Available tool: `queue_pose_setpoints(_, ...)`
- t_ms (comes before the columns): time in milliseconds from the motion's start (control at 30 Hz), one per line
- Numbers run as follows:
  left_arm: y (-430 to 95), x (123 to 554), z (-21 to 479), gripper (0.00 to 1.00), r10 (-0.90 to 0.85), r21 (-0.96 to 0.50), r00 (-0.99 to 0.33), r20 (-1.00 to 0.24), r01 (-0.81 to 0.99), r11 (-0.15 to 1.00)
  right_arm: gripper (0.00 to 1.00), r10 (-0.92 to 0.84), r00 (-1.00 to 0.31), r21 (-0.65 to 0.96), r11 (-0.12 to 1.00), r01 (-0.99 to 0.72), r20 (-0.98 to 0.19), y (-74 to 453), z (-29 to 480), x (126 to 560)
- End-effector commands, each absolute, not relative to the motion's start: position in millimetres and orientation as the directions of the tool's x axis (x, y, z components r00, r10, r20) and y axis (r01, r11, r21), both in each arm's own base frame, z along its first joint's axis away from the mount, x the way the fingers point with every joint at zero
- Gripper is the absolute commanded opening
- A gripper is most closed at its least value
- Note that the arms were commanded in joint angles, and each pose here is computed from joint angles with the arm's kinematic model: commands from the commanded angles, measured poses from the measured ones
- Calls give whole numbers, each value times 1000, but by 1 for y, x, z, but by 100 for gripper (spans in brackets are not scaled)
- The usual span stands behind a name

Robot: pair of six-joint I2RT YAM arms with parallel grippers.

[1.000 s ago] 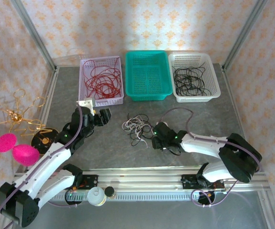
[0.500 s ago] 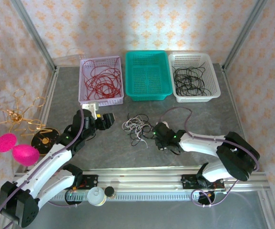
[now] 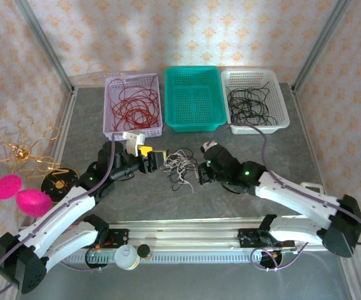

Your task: Untangle the cables

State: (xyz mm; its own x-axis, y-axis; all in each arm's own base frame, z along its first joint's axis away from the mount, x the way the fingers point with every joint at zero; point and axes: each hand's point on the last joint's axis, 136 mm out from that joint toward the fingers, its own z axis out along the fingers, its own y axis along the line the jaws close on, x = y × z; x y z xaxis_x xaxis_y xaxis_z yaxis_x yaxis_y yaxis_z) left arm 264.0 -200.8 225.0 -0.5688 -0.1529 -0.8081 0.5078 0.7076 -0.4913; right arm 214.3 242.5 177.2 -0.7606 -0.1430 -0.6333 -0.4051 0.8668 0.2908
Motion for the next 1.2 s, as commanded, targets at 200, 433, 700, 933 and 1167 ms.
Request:
queue_pose_setpoints(200, -302, 224, 297, 81, 1, -283, -304, -953, 888, 363, 0, -41, -759, 363, 861, -357, -650, 227, 278, 222)
queue_pose_setpoints(433, -324, 249, 304, 69, 84, -175, -225, -971, 902, 394, 0, -77, -739, 396, 805, -442, -670, 239, 325, 217)
queue_pose_setpoints(700, -305, 257, 305, 64, 72, -202, -274, -959, 841, 502, 0, -48, -728, 399, 811, -428, -684, 228, 335, 215)
queue_pose_setpoints(933, -279, 212, 282, 66, -12, -327, -358, -933, 836, 442, 0, -11, -717, 420, 804, -422, -697, 228, 340, 223)
queue_pose_setpoints(1167, -249, 211, 284, 81, -28, -293, -328, -944, 798, 527, 0, -43, -735, 462, 752, -470, -677, 245, 345, 218)
